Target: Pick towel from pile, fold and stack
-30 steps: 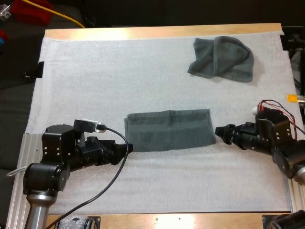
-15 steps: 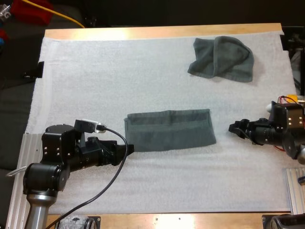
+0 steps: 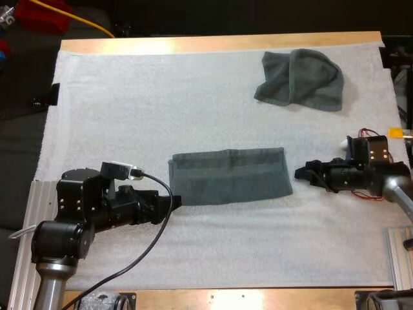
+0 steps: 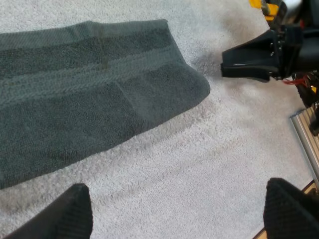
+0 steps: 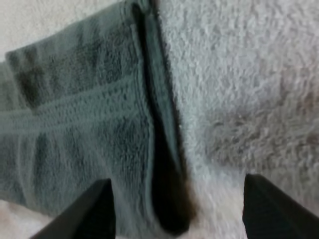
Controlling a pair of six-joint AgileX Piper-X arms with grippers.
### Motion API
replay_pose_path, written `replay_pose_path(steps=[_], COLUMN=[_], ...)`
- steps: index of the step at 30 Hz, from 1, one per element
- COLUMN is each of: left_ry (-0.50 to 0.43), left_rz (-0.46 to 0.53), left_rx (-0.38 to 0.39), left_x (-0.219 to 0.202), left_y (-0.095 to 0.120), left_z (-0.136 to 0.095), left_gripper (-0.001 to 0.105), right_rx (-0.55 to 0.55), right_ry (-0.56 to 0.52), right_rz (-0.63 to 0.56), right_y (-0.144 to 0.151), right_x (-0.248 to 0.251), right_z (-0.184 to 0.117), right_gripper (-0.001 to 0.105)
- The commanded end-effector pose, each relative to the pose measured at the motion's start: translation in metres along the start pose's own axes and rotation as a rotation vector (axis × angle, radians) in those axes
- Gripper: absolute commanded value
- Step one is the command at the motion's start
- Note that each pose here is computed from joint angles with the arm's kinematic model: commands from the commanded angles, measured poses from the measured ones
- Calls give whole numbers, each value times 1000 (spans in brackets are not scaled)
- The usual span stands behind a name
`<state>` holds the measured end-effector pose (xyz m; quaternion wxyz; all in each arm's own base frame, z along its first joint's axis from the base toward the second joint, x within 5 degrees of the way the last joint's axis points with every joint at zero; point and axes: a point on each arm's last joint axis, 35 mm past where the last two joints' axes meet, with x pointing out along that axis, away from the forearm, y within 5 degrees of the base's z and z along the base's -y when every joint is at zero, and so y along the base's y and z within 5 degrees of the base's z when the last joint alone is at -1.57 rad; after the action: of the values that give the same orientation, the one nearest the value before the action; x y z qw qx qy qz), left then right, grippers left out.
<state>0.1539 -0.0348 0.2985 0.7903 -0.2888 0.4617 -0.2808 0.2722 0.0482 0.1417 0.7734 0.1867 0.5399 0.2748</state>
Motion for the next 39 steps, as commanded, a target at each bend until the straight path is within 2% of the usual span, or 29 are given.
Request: replay_pose_path(steps=[1,13,21,26,31,34,36,39], left_ry=[-1,-1,-1,7,7,7,7,8], left_rz=[-16,-16,-16,-37,-37,-37,-37,-37], left_rx=[12,12,12,12,12,12,12,11], left_x=[-2,-2,-2,-2,-2,-2,-2,-2], left_y=[-3,-3,-3,-4,-4,-4,-4,-3], left_z=[0,0,0,0,0,0,0,-1], left_gripper=[68,68,68,68,68,68,68,68], right_rx=[-9,24,40,6,39,54,56,57], right_ry=[-10,78,206,216,218,219,223,229], right_rz=[28,80,162,184,184,181,184,179], right_y=[1,0,15,33,37,36,36,38], right_x=[3,39,71,81,83,83,83,80], right_z=[6,7,-9,-8,-8,-8,-8,-9], right_gripper=[55,55,55,55,55,44,25,2])
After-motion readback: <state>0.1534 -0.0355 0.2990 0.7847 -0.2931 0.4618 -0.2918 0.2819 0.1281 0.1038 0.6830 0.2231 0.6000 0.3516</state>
